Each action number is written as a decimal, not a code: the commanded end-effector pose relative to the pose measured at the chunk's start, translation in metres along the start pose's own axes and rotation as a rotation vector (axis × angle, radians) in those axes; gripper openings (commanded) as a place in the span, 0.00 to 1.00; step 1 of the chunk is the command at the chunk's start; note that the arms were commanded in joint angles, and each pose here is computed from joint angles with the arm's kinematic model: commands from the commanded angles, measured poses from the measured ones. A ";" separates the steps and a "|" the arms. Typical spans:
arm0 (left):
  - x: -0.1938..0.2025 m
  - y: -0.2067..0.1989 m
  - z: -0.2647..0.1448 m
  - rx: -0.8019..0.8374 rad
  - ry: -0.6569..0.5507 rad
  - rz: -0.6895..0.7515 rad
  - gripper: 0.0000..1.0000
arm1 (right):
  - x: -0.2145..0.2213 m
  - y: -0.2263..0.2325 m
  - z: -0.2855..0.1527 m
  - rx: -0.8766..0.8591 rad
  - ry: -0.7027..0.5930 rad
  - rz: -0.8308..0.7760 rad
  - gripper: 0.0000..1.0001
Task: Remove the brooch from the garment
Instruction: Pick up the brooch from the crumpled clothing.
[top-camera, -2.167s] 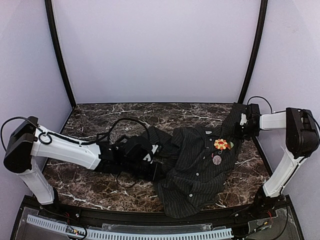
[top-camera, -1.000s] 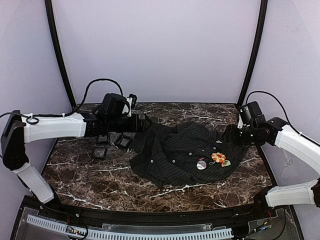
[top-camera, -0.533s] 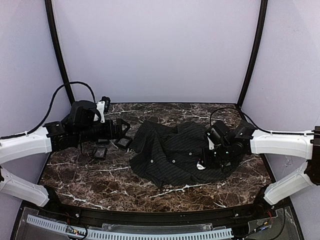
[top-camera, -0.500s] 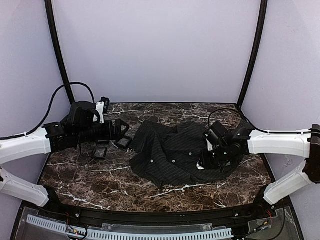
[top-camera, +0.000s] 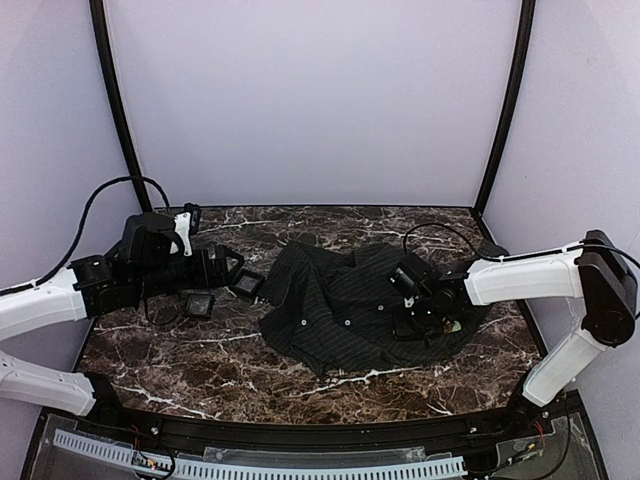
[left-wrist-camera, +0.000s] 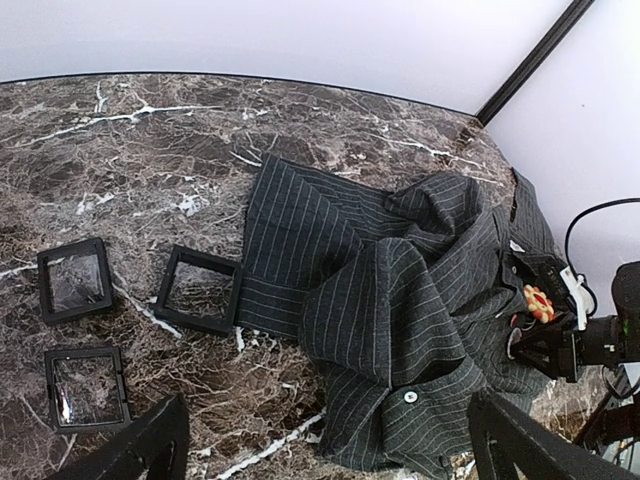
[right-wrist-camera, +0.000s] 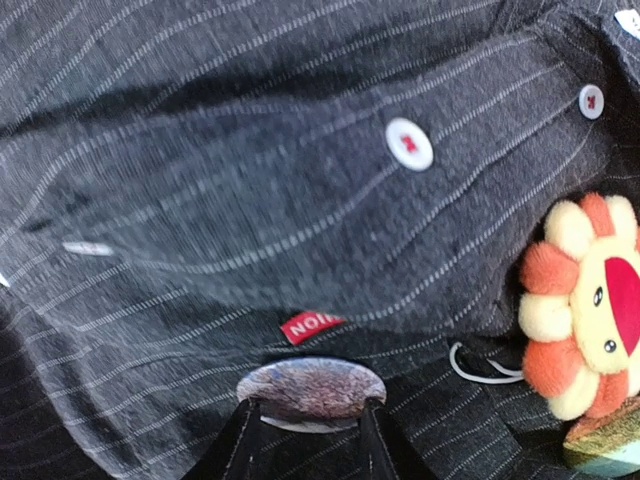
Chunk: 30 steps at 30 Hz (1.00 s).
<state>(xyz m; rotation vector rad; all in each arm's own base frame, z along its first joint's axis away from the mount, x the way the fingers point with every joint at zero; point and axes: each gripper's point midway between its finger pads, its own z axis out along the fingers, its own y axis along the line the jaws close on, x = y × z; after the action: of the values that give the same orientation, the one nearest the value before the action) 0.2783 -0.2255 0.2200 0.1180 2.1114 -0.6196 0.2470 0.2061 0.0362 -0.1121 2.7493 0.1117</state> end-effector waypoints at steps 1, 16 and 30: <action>0.006 0.011 -0.005 -0.036 0.011 -0.016 0.99 | -0.013 0.013 0.002 -0.026 -0.059 0.010 0.36; 0.012 0.016 -0.008 -0.051 0.026 -0.037 0.99 | -0.014 0.015 0.012 0.056 -0.059 -0.020 0.49; 0.008 0.014 -0.010 -0.046 0.025 -0.033 0.99 | -0.021 -0.019 -0.005 0.246 -0.124 -0.015 0.39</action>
<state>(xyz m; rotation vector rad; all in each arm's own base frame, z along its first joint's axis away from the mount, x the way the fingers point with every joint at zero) 0.2723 -0.2148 0.2108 0.0733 2.1505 -0.5985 0.2645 0.1971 0.0366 -0.0726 2.6509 -0.1391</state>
